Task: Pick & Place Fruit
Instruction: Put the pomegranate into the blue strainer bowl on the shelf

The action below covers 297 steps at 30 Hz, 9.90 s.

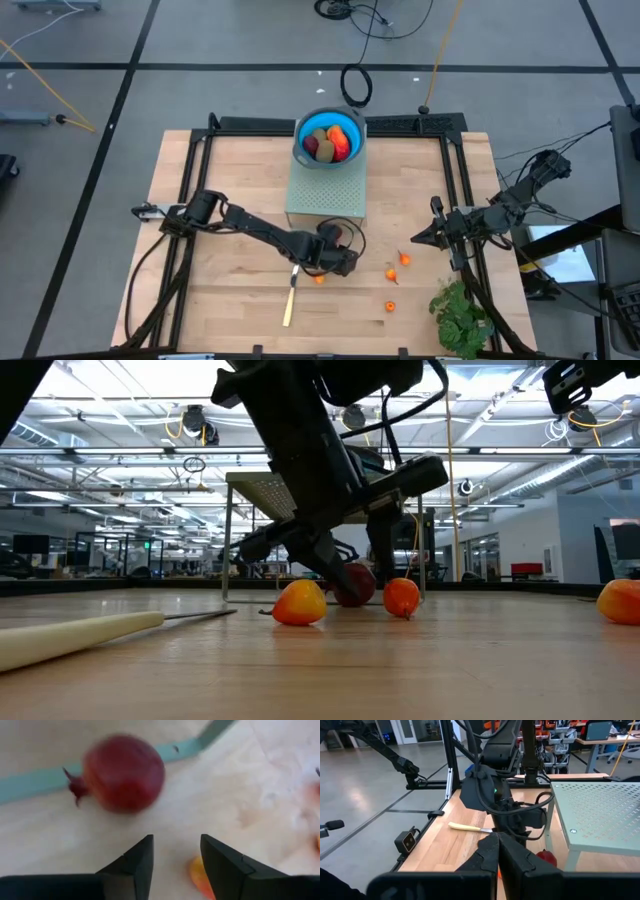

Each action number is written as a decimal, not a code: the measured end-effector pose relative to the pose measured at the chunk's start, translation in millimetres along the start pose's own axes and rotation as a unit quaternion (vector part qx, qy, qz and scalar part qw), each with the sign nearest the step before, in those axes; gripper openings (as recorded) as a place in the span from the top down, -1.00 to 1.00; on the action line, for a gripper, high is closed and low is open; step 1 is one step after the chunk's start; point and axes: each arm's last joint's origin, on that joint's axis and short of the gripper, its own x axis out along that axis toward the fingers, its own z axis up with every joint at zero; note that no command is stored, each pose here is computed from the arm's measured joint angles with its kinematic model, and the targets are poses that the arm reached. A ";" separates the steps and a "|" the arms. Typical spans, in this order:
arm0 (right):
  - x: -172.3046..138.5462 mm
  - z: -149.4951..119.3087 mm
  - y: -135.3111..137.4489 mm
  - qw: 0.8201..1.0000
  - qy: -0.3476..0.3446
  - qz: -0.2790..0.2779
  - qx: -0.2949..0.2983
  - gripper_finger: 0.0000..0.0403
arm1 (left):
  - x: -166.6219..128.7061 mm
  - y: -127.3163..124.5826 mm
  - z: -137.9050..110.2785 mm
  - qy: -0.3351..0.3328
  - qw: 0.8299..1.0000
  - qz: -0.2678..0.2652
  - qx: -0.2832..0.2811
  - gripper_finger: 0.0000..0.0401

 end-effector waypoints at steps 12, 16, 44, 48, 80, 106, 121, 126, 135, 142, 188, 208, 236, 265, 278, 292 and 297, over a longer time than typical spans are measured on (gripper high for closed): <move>0.0 -0.3 -0.1 1.000 0.001 0.000 -0.005 1.00 | -32.3 -12.8 -6.1 0.001 0.998 -0.044 0.045 -0.31; -0.1 -0.4 -0.1 1.000 0.002 0.000 -0.008 1.00 | -45.1 -15.8 1.0 -0.011 0.995 -0.056 0.082 -0.32; 0.0 -1.1 -0.2 1.000 0.005 -0.001 -0.017 1.00 | -93.8 -22.1 23.8 -0.008 0.894 -0.130 0.429 0.10; 0.1 -1.9 -0.3 1.000 0.009 -0.001 -0.028 1.00 | -103.9 -22.6 37.8 -0.021 0.902 -0.142 0.407 0.11; 0.1 -1.9 -0.3 0.998 0.009 -0.001 -0.061 1.00 | -66.5 -19.1 26.7 -0.030 0.881 -0.090 0.464 -0.78; 0.1 -1.7 -0.3 0.998 0.008 -0.001 -0.060 1.00 | -29.1 -8.0 23.1 -0.054 0.892 -0.001 0.448 -0.93; 0.0 -1.7 -0.3 0.998 0.008 -0.001 -0.055 1.00 | -14.6 -3.9 19.1 -0.033 0.911 0.001 0.410 -0.92; 0.1 -1.7 -0.3 0.998 0.008 -0.001 -0.056 1.00 | -15.2 -3.8 17.9 -0.031 0.909 0.002 0.416 -0.92; 0.1 -1.7 -0.3 0.998 0.008 -0.001 -0.056 1.00 | -15.2 -3.8 19.0 -0.043 0.910 0.010 0.413 -0.92; 0.1 -1.7 -0.3 0.998 0.008 -0.001 -0.056 1.00 | -14.4 -2.8 22.3 -0.055 0.911 0.022 0.409 -0.92; 0.1 -1.7 -0.4 0.999 0.008 -0.003 -0.043 1.00 | 12.9 3.9 18.0 -0.037 0.940 0.012 0.340 0.01; 0.1 -1.7 -0.4 0.999 0.008 -0.003 -0.043 1.00 | -57.5 -16.7 28.0 -0.066 0.971 -0.064 0.223 0.06; 0.1 -3.0 -0.6 0.999 0.015 -0.002 -0.052 1.00 | -170.6 -35.1 65.4 -0.200 0.955 -0.209 0.074 0.06; 0.1 -4.1 -0.8 0.998 0.020 -0.003 -0.053 1.00 | -210.8 -21.2 142.3 -0.400 0.827 -0.060 0.390 0.04; 0.1 -4.1 -0.8 0.998 0.019 -0.004 -0.053 1.00 | -216.3 -24.9 135.5 -0.411 0.664 0.067 0.621 0.00; 0.1 -4.6 -1.0 0.998 0.022 -0.006 -0.054 1.00 | -227.8 -32.5 127.0 -0.418 0.481 0.158 0.754 -0.03; 0.1 -4.6 -1.0 0.998 0.022 -0.006 -0.054 1.00 | -229.2 -33.4 125.5 -0.431 0.526 0.128 0.722 -0.03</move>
